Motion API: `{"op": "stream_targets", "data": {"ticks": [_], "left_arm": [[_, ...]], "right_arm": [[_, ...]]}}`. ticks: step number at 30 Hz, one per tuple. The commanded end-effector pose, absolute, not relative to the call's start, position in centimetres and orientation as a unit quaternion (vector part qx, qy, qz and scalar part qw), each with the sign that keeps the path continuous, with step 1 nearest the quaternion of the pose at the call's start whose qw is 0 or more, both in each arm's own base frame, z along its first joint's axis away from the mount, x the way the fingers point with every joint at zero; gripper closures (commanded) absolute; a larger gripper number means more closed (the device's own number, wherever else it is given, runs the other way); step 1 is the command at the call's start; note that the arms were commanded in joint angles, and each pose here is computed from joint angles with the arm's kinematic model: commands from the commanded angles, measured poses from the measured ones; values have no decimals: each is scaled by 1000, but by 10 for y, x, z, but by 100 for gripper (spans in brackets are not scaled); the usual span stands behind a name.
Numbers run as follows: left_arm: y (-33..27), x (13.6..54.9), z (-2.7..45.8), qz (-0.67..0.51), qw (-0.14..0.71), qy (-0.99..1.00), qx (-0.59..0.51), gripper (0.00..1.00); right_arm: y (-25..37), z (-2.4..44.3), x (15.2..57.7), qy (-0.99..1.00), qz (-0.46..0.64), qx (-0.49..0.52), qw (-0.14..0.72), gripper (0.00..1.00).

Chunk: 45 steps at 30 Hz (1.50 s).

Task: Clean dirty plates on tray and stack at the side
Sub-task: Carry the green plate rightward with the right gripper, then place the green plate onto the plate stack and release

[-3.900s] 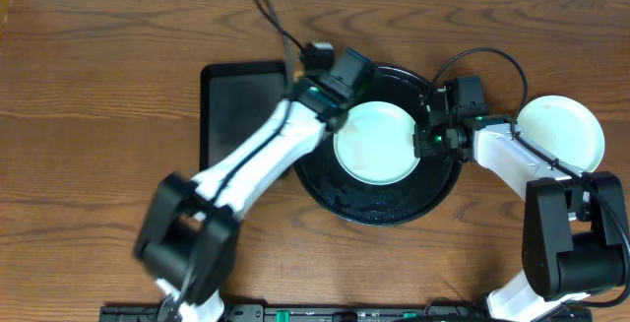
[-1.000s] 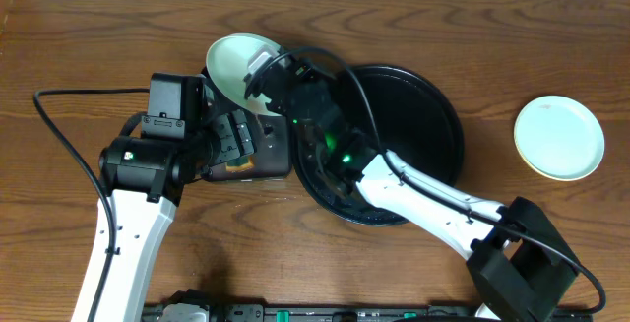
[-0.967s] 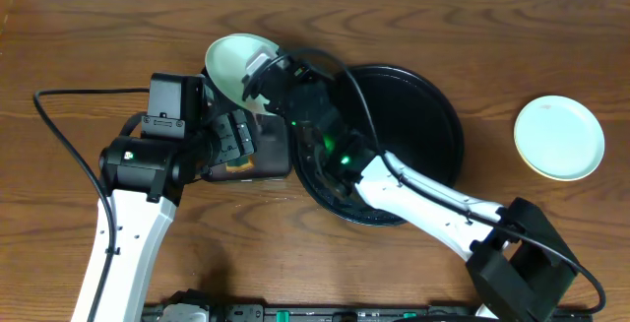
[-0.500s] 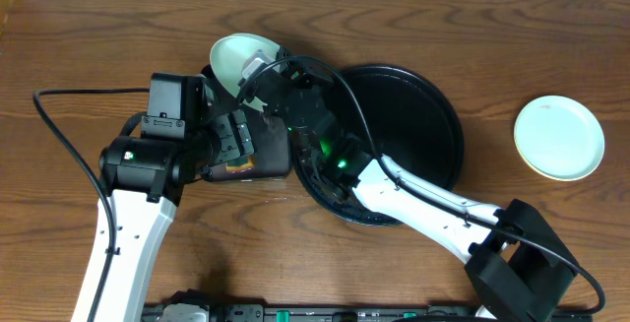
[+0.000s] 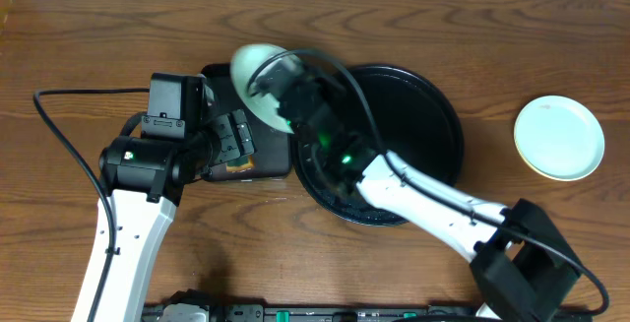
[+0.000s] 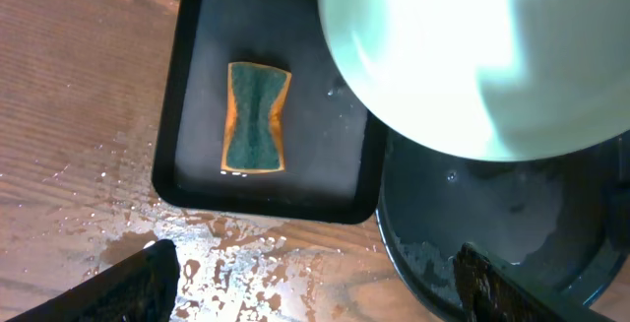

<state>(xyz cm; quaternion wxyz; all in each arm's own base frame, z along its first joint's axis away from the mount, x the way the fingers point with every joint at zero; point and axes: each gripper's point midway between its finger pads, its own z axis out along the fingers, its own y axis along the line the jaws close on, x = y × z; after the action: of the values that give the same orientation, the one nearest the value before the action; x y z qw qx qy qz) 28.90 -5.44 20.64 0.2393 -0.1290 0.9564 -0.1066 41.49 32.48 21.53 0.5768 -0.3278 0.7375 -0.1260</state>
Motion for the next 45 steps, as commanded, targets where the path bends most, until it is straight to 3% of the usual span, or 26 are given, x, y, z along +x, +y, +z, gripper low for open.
{"op": "stream_targets", "data": {"ticks": [1, 7, 14, 20, 26, 32, 38, 42, 45], "left_arm": [[-53, 291, 211, -107, 245, 955, -128, 10], [-53, 291, 211, -107, 245, 955, -128, 10], [-53, 291, 211, -107, 245, 955, -128, 10], [-53, 291, 211, -107, 245, 955, -128, 10], [-53, 291, 211, -107, 245, 955, -128, 10], [-53, 291, 211, -107, 245, 955, -128, 10], [-53, 291, 211, -107, 245, 955, -128, 10], [-53, 291, 211, -107, 245, 955, -128, 10], [-53, 291, 211, -107, 245, 955, -128, 10]], "right_arm": [[268, 222, 439, 804, -55, -152, 572, 99], [213, 250, 436, 842, 67, -70, 530, 99], [100, 245, 427, 884, 188, 83, 420, 99], [-63, 211, 402, 874, 148, 299, 352, 99], [-191, 160, 340, 841, 83, 457, 279, 99], [-241, 105, 307, 824, 70, 521, 211, 99], [-240, 75, 300, 826, 76, 534, 165, 98], [-226, 101, 329, 848, 140, 455, 232, 48], [-188, 154, 362, 846, 245, 353, 316, 34]]}}
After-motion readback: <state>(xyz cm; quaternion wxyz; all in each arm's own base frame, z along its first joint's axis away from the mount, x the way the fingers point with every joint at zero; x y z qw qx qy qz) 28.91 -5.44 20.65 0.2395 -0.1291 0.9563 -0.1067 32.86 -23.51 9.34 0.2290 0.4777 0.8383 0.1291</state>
